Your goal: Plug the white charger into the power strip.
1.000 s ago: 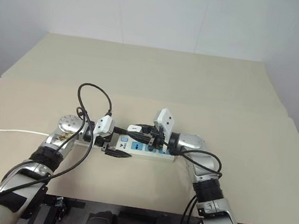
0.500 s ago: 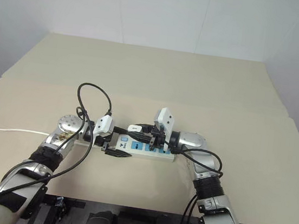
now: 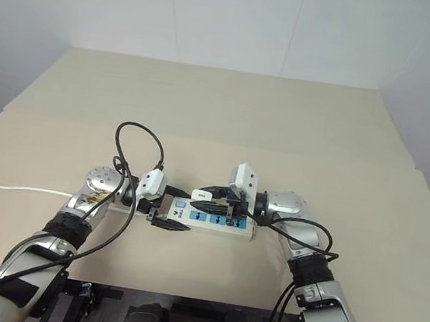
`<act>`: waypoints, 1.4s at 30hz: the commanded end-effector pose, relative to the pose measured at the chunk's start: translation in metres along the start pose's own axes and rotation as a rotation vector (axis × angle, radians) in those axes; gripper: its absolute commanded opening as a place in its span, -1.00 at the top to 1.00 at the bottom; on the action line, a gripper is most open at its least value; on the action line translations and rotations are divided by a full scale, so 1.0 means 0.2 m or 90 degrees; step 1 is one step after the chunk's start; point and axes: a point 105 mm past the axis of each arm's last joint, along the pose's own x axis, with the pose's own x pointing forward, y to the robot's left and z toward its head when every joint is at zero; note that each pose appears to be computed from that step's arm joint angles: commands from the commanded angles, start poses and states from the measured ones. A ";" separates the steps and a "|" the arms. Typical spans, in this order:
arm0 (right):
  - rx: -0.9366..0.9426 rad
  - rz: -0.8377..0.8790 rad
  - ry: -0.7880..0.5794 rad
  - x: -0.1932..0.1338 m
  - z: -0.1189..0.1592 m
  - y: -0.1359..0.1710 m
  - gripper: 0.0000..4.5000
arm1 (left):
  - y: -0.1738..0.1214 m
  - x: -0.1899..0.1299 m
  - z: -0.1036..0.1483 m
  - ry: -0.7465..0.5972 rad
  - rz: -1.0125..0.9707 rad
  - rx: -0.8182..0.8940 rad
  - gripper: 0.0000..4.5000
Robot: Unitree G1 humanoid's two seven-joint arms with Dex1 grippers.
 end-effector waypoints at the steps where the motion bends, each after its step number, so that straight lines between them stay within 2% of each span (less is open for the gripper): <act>1: 0.009 -0.021 0.055 -0.05 -0.08 -0.02 0.47 | 0.02 -0.08 -0.01 0.023 0.022 0.011 -0.47; 5: -0.003 0.006 0.046 0.04 -0.05 0.00 0.47 | 0.03 -0.06 0.00 0.021 0.020 0.013 -0.47; 11: -0.013 0.034 0.067 0.11 -0.10 0.05 0.47 | 0.03 -0.06 0.01 0.019 0.023 0.016 -0.47; 25: 0.007 -0.027 0.111 -0.04 -0.21 0.00 0.47 | 0.04 -0.07 0.00 0.019 0.037 0.013 -0.47; 40: 0.015 -0.028 0.115 0.00 -0.21 0.00 0.47 | 0.03 -0.06 -0.01 0.016 0.041 0.008 -0.47; 42: 0.018 -0.026 0.113 0.00 -0.21 0.00 0.16 | 0.03 -0.06 -0.01 0.017 0.043 0.008 -0.47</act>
